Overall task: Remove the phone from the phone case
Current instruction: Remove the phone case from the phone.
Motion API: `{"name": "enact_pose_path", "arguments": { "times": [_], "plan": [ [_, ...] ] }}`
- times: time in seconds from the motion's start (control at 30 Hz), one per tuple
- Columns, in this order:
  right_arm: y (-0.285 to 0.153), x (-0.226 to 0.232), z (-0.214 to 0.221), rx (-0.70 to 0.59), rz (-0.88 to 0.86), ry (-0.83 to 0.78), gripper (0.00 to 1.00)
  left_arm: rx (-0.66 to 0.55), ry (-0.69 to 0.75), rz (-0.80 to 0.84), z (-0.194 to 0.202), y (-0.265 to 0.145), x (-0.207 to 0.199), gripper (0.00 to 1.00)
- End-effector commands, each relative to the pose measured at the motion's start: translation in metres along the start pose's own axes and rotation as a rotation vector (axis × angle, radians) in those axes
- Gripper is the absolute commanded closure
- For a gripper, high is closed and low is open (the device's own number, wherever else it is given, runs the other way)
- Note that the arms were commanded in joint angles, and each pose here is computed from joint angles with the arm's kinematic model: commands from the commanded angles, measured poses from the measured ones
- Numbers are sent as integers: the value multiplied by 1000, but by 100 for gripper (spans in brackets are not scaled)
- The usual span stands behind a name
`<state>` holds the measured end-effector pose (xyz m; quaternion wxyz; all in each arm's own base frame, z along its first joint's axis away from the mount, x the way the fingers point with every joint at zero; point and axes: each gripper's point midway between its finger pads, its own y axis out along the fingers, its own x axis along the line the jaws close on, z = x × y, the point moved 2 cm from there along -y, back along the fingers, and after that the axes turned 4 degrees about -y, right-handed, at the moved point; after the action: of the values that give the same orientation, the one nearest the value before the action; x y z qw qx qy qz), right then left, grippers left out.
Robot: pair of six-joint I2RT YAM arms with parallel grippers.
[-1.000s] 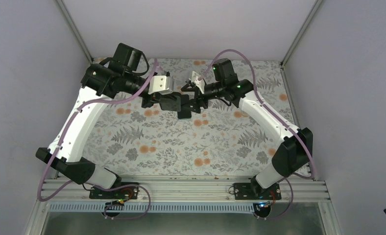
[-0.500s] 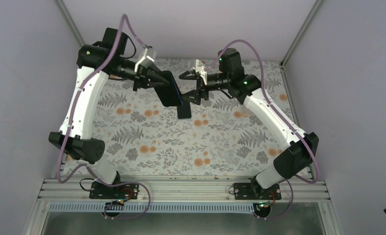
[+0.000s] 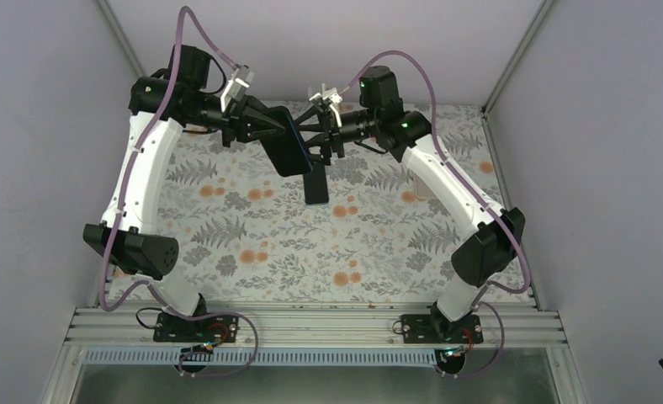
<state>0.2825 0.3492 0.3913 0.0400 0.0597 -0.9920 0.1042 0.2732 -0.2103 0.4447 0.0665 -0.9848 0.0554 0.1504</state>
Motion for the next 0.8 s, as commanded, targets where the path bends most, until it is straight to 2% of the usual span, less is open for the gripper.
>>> {"name": "enact_pose_path", "arguments": {
  "times": [0.0, 0.27, 0.43, 0.53, 0.63, 0.7, 0.77],
  "plan": [
    [13, 144, -89, -191, -536, -215, 14, 72, 206, -122, 21, 12, 75, 98],
    [14, 151, -110, -202, -630, -219, 14, 72, 200, -146, 35, 14, 84, 98],
    [16, 167, -111, -202, -668, -234, 41, 95, 212, -162, 27, 11, 89, 98],
    [11, 173, -110, -208, -659, -251, 53, 107, 233, -143, 16, 10, 81, 96],
    [1, 183, -112, -224, -640, -289, 65, 124, 218, -130, 7, 8, 77, 90],
    [-2, 186, -112, -227, -616, -297, 79, 131, 184, -160, 1, 6, 80, 83],
    [-5, 188, -110, -226, -600, -299, 87, 134, 209, -168, -2, 4, 73, 73]
  ]
}}
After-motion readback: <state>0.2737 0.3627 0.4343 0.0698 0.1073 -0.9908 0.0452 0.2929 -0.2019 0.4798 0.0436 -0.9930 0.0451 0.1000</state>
